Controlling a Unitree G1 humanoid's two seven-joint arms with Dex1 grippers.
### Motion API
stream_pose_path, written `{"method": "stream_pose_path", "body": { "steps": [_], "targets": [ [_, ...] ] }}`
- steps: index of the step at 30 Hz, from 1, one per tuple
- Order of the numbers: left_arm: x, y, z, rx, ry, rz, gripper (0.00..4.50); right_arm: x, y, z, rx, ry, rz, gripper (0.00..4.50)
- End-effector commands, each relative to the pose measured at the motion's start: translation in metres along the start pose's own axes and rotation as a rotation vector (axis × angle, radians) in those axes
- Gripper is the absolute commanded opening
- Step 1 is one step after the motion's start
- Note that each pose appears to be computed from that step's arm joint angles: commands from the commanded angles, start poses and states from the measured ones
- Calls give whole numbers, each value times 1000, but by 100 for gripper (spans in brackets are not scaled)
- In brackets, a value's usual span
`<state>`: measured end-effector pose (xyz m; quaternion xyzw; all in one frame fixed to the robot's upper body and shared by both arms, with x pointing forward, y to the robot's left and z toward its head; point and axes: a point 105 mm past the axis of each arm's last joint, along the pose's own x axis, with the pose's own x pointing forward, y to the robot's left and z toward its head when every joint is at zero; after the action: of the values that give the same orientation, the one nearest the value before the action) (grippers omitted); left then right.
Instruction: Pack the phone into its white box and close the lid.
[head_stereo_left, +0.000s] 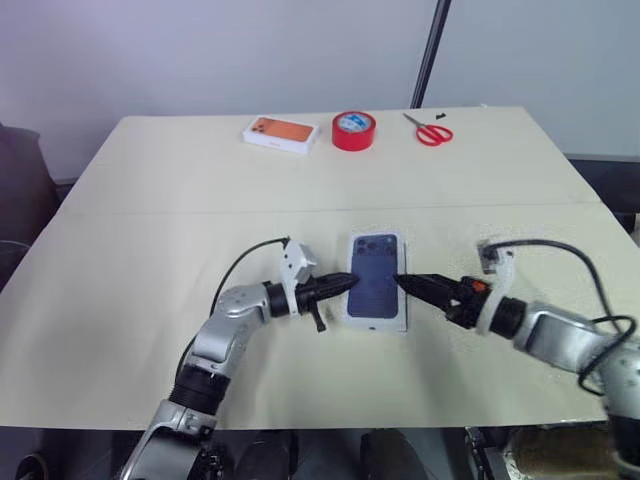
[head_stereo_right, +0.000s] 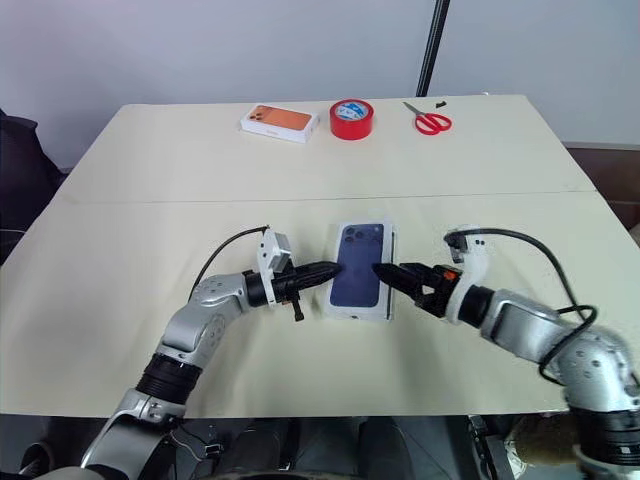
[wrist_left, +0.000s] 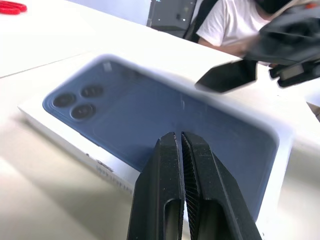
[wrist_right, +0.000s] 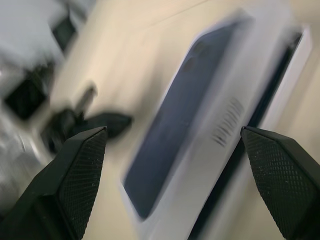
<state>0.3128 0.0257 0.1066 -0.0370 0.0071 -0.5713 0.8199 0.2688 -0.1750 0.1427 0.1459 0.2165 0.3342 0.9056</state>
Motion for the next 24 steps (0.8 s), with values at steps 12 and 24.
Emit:
{"method": "stream_pose_path", "body": {
  "steps": [12, 24],
  "targets": [
    [-18, 31, -7, 47, 107, 113, 19, 13, -40, 4, -628, 51, -191, 6],
    [14, 20, -12, 46, 126, 57, 19, 12, -36, 12, -659, 20, -145, 2]
  ]
}}
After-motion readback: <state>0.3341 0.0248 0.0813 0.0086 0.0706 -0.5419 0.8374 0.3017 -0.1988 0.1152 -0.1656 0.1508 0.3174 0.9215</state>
